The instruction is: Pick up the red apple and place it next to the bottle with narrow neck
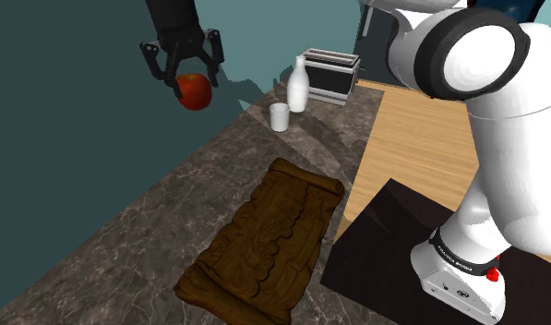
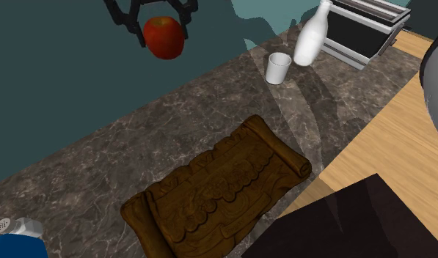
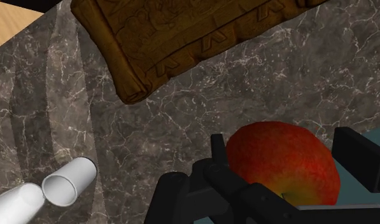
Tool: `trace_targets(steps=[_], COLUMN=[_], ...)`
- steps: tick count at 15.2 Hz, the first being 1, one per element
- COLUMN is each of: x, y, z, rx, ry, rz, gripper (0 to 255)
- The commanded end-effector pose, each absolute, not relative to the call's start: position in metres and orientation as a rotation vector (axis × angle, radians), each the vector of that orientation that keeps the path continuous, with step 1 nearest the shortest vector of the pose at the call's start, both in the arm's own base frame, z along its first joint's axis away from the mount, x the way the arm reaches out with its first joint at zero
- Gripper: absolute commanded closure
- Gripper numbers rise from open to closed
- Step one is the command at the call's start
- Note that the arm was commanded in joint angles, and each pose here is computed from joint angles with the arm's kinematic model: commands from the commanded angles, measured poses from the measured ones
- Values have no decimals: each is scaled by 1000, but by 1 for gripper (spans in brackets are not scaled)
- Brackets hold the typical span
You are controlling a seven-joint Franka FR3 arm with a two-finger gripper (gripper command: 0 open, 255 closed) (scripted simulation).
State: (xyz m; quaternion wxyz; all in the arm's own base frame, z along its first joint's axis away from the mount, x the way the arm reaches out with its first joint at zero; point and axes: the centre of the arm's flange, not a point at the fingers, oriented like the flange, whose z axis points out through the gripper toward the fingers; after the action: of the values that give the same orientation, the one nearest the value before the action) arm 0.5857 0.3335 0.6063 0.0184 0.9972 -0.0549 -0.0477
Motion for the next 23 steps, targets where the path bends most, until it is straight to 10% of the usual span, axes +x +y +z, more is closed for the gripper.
trace_targets(steps=[1,23], x=[587,615], y=[307,18], z=[604,605], rx=[3096,3096], ry=[-173,-173], rz=[-147,-147], gripper=[255,255])
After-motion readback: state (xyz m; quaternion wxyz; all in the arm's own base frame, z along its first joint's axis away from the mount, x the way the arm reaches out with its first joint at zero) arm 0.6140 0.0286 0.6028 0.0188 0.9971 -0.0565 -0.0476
